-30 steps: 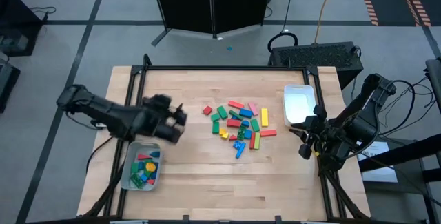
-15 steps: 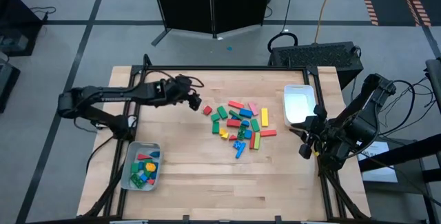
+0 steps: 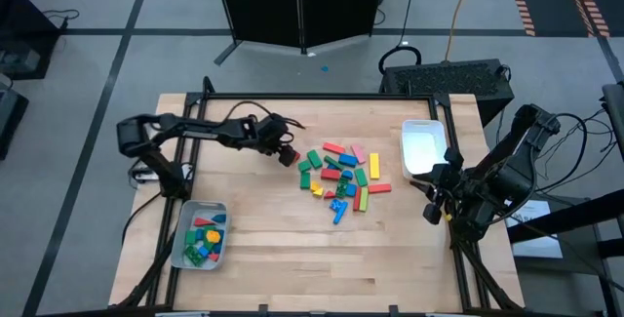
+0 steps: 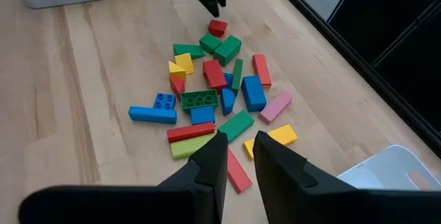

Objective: Sort blocks by size
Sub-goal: Put the red triangle block into the gray bin

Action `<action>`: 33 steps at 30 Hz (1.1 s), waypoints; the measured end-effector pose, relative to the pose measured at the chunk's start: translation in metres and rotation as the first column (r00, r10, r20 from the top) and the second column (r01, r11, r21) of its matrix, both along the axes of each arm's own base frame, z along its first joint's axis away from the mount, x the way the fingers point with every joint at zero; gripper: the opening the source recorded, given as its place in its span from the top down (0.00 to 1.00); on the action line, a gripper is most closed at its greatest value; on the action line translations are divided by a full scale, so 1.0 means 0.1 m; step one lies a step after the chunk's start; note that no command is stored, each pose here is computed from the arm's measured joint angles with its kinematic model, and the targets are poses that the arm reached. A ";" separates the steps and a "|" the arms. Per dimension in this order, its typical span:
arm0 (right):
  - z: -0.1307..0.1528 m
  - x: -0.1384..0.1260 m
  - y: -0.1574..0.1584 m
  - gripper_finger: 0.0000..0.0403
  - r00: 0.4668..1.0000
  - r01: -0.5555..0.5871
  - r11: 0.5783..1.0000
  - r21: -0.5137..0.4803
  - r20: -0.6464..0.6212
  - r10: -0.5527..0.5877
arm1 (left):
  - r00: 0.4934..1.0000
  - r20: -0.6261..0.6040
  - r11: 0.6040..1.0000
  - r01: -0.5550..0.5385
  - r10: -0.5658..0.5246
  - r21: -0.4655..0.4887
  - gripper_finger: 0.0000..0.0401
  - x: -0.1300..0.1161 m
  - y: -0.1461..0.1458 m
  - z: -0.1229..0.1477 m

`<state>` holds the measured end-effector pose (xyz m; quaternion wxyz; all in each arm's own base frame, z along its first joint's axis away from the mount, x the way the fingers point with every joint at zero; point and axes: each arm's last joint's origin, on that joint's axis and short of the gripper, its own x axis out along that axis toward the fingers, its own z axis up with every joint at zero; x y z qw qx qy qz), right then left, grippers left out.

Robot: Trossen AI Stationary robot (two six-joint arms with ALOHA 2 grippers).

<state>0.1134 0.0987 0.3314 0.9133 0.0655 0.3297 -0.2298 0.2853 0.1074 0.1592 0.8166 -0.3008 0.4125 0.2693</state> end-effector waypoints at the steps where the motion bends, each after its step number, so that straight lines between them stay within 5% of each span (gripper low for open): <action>1: 0.00 0.00 0.00 0.83 1.000 0.000 1.000 0.000 0.000 0.000 | 1.000 0.003 1.000 0.009 -0.009 0.004 0.30 0.03 0.00 0.00; 20: 0.00 0.00 0.00 0.83 1.000 0.012 1.000 0.012 0.005 -0.012 | 0.988 -0.112 0.994 0.112 -0.109 0.013 0.31 0.27 -0.09 -0.34; 29: 0.00 0.00 0.00 0.83 1.000 0.012 1.000 0.011 0.005 -0.012 | 0.990 -0.137 0.994 0.049 -0.036 0.096 0.70 0.28 -0.11 -0.35; 33: 0.00 0.00 0.00 0.83 1.000 0.013 1.000 0.012 0.006 -0.013 | 0.991 -0.130 0.995 0.051 -0.040 0.083 0.70 0.28 -0.13 -0.33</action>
